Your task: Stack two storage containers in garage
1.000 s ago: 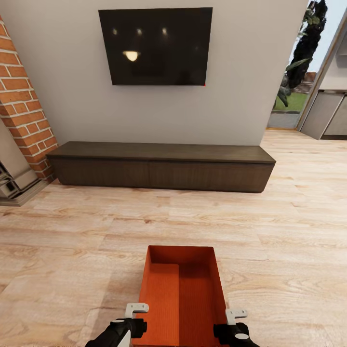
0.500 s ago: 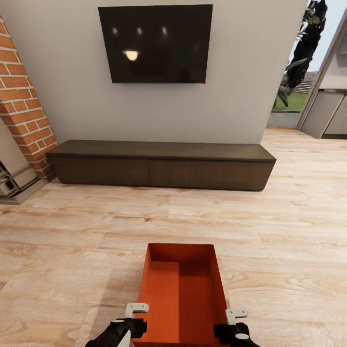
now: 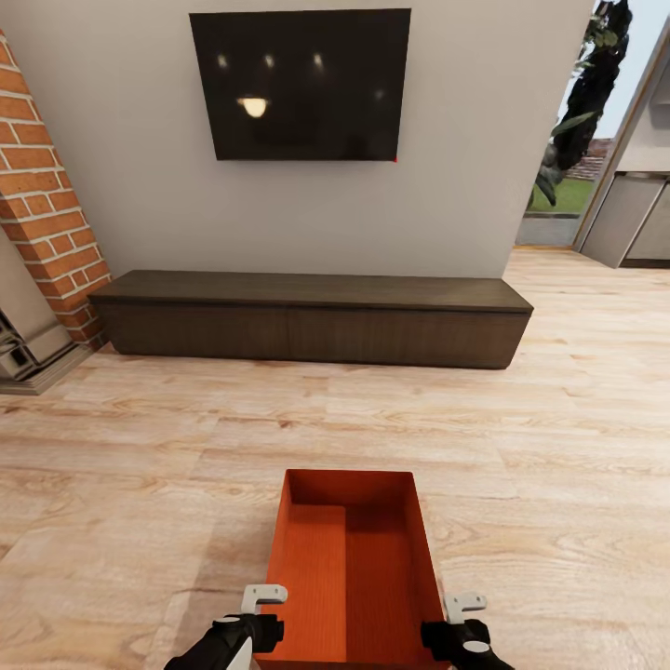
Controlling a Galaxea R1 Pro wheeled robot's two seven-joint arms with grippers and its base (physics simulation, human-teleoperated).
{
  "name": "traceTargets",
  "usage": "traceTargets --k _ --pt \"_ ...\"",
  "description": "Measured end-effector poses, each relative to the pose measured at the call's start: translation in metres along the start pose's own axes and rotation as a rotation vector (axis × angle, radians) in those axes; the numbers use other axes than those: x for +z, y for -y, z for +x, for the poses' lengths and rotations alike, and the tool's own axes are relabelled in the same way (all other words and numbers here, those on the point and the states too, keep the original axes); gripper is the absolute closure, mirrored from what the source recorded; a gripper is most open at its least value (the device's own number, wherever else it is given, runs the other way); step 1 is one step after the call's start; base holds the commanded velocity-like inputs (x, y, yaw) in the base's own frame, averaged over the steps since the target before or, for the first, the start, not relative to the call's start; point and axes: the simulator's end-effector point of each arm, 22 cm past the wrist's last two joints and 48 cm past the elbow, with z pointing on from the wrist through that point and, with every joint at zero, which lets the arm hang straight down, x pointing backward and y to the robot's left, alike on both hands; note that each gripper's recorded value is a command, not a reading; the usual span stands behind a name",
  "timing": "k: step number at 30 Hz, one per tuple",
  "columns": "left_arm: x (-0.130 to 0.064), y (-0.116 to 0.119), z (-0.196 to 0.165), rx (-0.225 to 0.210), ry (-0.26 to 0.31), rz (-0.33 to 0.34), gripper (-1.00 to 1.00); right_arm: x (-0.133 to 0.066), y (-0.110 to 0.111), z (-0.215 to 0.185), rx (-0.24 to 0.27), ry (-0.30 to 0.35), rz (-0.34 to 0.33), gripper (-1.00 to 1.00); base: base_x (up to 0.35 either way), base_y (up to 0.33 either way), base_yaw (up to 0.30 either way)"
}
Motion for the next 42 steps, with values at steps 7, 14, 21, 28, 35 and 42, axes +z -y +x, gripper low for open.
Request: traceTargets --k 7,14,21,28,35,42 --pt "0.0 0.0029 -0.0004 -0.003 0.003 0.011 -1.0 -0.0002 -0.0016 -0.0005 0.001 0.001 -0.002 -1.0 0.0 0.0 0.0" --pt "-0.0001 0.0038 -0.0014 -0.004 0.006 0.014 -1.0 -0.0002 -0.0018 -0.0006 0.001 0.001 -0.003 -1.0 0.0 0.0 0.0" --pt "-0.0002 0.0035 -0.0016 -0.002 0.005 0.012 -1.0 -0.0002 -0.0019 -0.0002 0.0 -0.001 -0.003 -1.0 0.0 0.0 0.0" --pt "-0.0001 0.001 -0.0017 -0.001 0.007 0.002 -1.0 -0.0002 -0.0019 0.001 -0.001 -0.007 -0.003 -1.0 0.0 0.0 0.0" --pt "0.0001 0.0008 -0.0006 0.001 0.006 0.0 -1.0 -0.0002 -0.0019 0.0015 -0.001 -0.009 -0.002 -1.0 0.0 0.0 0.0" --pt "0.0001 0.0008 -0.0006 0.0 0.006 0.001 -1.0 -0.0007 -0.0064 0.0004 0.001 -0.005 -0.009 -1.0 0.0 0.0 0.0"
